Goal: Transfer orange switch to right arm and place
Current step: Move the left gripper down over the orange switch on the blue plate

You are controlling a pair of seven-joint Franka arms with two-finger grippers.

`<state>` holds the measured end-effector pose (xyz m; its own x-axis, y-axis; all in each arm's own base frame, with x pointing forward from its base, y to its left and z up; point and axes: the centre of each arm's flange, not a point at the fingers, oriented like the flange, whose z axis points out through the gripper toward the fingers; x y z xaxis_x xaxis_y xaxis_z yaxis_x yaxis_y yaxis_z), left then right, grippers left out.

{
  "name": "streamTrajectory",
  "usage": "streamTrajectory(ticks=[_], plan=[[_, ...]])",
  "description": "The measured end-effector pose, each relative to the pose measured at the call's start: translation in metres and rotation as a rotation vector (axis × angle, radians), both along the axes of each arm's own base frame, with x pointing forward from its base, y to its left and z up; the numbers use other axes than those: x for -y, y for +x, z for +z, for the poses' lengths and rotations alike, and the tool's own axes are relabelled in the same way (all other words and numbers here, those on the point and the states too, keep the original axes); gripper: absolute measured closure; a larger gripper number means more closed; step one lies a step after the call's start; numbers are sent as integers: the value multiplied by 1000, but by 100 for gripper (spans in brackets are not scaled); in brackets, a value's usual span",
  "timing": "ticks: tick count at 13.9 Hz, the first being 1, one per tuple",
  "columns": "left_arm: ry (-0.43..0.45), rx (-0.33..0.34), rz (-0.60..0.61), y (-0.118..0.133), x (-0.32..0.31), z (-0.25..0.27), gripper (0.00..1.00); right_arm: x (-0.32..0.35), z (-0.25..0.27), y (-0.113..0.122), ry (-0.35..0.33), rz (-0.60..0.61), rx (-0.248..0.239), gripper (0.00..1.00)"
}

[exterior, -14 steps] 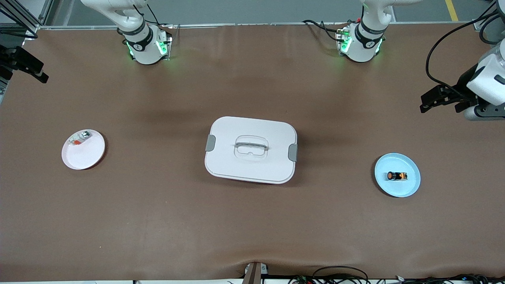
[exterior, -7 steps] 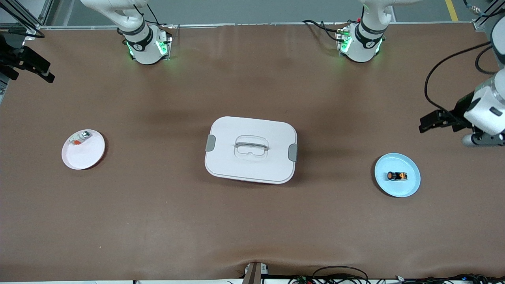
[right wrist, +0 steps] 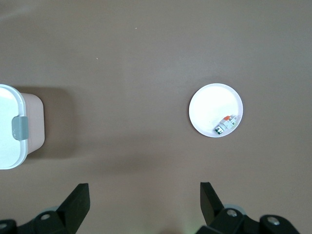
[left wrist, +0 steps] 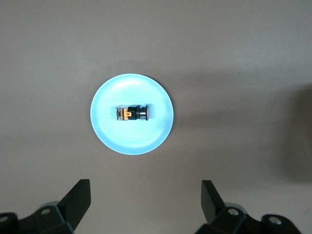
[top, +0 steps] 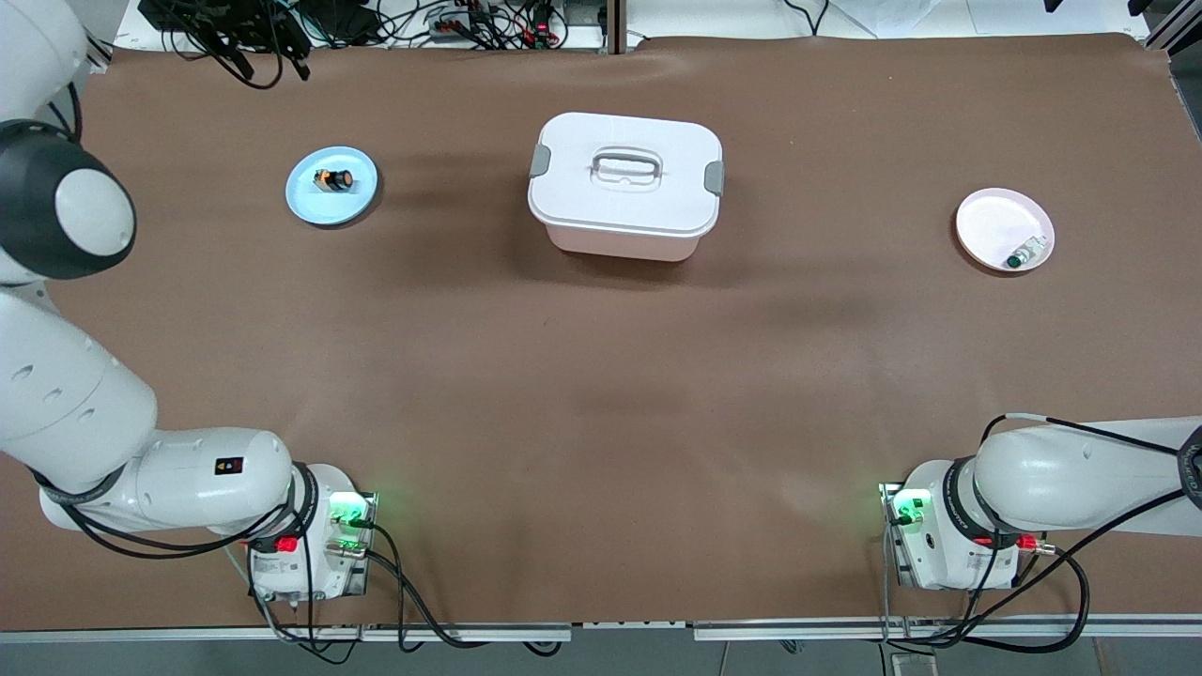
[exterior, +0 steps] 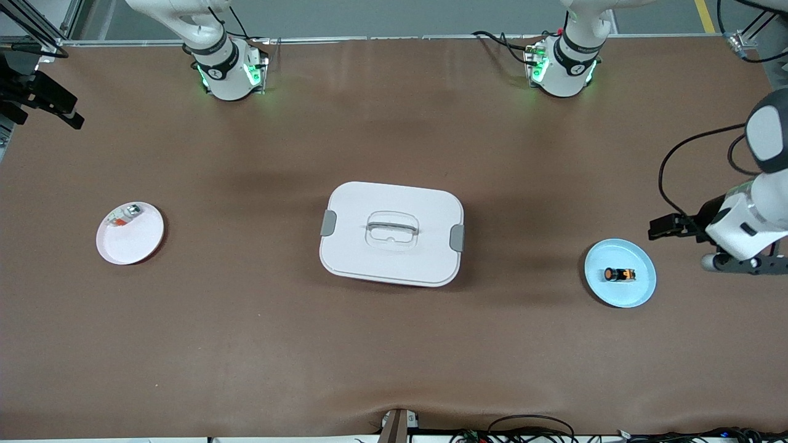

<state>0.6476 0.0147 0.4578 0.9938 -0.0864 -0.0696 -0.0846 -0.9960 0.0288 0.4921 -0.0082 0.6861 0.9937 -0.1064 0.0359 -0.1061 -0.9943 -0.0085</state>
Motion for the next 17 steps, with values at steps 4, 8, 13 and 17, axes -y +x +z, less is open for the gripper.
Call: streamTrajectory(ticks=[4,8,13,17], plan=[[-15,-15,-104,20,-15,-65,0,-3,1,0,0,5,3,0],[-22,3,-133,36,-35,-128,0,-3,1,0,0,5,3,0],[-32,-29,-139,39,-42,-185,0,-3,1,0,0,6,3,0],[-40,-71,-137,36,-42,-214,0,-3,1,0,0,6,2,0]])
